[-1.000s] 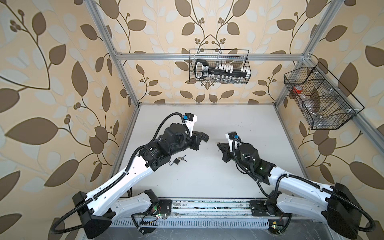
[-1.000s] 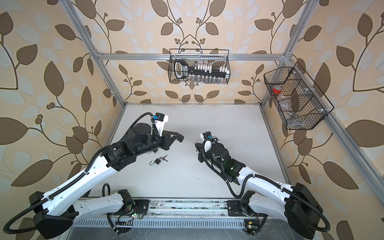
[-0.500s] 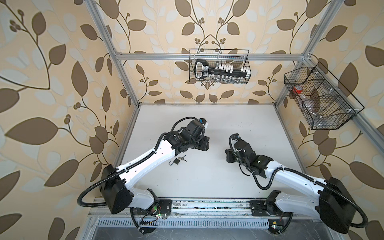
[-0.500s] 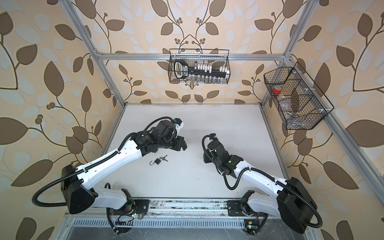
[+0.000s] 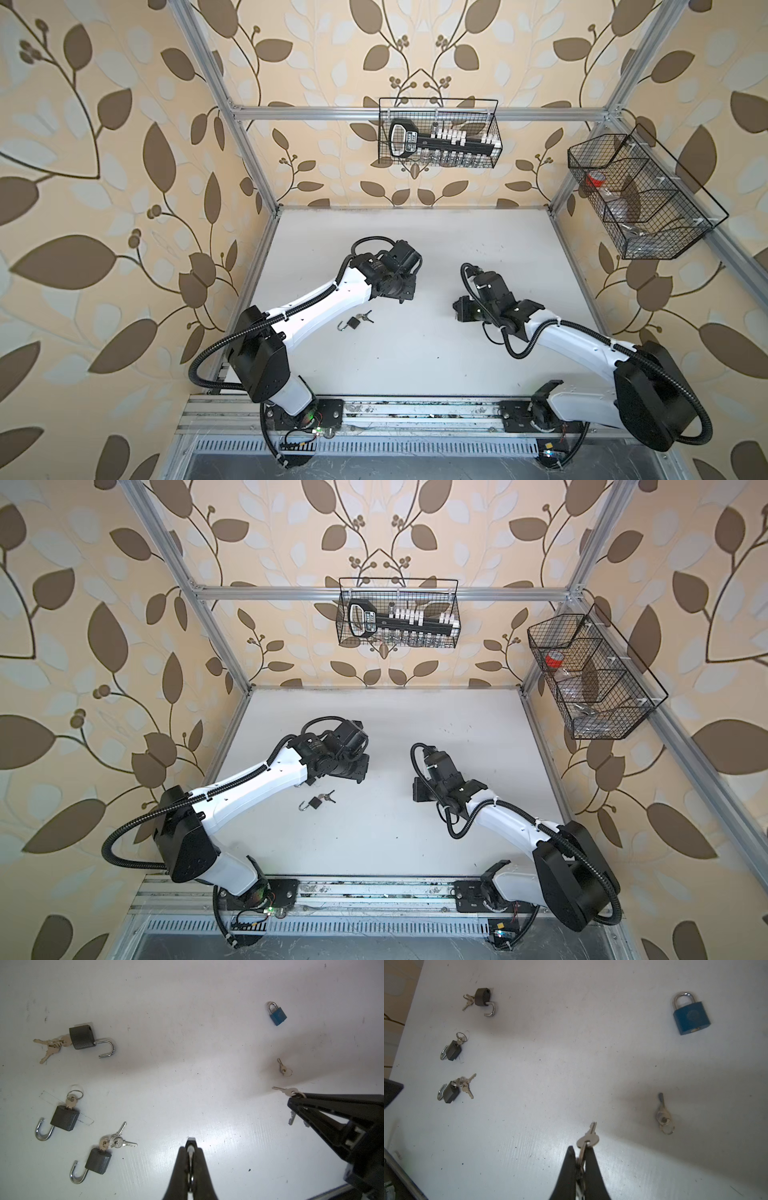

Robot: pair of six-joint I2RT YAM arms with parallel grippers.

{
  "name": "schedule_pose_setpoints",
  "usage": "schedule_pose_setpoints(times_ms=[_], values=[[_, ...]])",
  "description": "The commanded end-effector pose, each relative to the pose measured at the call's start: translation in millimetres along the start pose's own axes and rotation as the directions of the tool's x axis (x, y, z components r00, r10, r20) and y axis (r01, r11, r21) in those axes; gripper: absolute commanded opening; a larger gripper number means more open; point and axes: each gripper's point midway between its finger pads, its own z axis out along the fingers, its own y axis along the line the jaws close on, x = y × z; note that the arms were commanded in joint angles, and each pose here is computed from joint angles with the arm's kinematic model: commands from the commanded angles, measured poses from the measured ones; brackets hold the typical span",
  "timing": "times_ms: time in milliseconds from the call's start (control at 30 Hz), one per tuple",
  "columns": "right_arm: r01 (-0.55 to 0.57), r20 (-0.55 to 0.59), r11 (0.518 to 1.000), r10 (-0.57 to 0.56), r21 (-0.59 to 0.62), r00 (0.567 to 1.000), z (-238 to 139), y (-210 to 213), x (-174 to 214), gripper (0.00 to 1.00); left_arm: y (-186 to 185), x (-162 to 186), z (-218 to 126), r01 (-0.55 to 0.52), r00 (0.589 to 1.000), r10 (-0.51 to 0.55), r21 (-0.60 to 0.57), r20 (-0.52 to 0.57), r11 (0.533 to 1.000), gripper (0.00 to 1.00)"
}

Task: Lock with the key

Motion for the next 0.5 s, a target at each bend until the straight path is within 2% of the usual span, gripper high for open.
schedule_pose_setpoints(times_ms=[0,67,367,467], values=[[0.037,-0.038,0.999,-0.037,-0.013,0.999,-0.5,5.2,-0.8,0.00,10.7,-22.6,-19.6,0.078,0.987,-0.071,-0.040,0.141,0.996,0.00],[0.045,-0.050,0.999,-0.045,-0.011,0.998,2.3,4.2,1.9,0.00,18.8,-21.4,-22.8,0.114,0.981,-0.103,-0.061,0.162,0.992,0.00],[0.077,-0.151,0.996,-0.084,-0.051,0.985,21.2,10.0,14.9,0.00,-2.7,-9.4,-32.8,0.005,0.988,-0.021,0.103,0.154,0.995,0.00],[0.087,-0.166,0.996,-0.092,-0.036,0.982,26.7,6.5,17.2,0.00,-3.5,-6.5,-32.3,-0.010,0.988,-0.008,0.116,0.155,0.993,0.00]])
